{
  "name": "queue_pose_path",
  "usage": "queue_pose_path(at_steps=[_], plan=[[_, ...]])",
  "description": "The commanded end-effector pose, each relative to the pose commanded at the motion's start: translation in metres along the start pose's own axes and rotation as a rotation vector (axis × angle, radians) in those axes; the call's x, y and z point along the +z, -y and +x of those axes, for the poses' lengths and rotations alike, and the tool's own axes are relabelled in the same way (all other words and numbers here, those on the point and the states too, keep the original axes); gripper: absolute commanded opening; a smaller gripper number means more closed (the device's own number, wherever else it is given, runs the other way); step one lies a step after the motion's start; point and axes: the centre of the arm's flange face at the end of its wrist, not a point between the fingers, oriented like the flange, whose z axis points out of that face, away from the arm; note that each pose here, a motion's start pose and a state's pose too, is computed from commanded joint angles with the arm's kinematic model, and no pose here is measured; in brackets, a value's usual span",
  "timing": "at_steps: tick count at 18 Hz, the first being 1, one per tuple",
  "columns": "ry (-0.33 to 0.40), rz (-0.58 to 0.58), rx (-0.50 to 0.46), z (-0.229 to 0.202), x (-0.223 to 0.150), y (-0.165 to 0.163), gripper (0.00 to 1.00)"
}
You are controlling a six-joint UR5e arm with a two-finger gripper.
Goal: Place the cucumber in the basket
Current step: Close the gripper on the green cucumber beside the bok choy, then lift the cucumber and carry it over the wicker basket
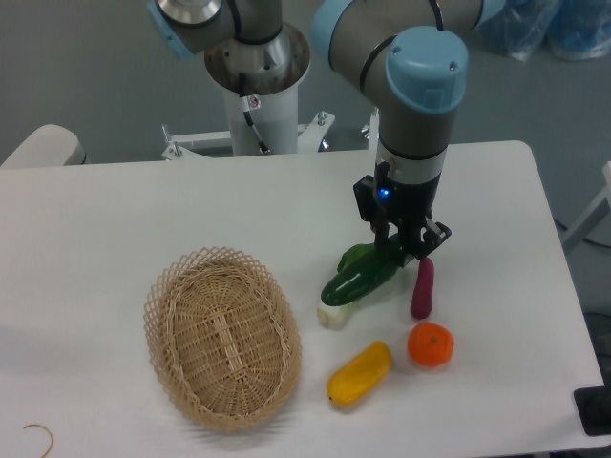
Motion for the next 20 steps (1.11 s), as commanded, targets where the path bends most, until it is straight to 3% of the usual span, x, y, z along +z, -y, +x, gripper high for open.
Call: queue_pose_path(at_steps=[9,13,18,20], plan=[[-0.005,0.003,-0.037,0.008,0.001,0.008,0.32],[-0.026,0.004,-0.073,0.032,0.01,0.036,0.32],[-0.069,0.002,-0.194,0.077,0.036,0.083,0.32],[-0.056,0.016,-0.174,0.101,0.053,0.108,0.32]])
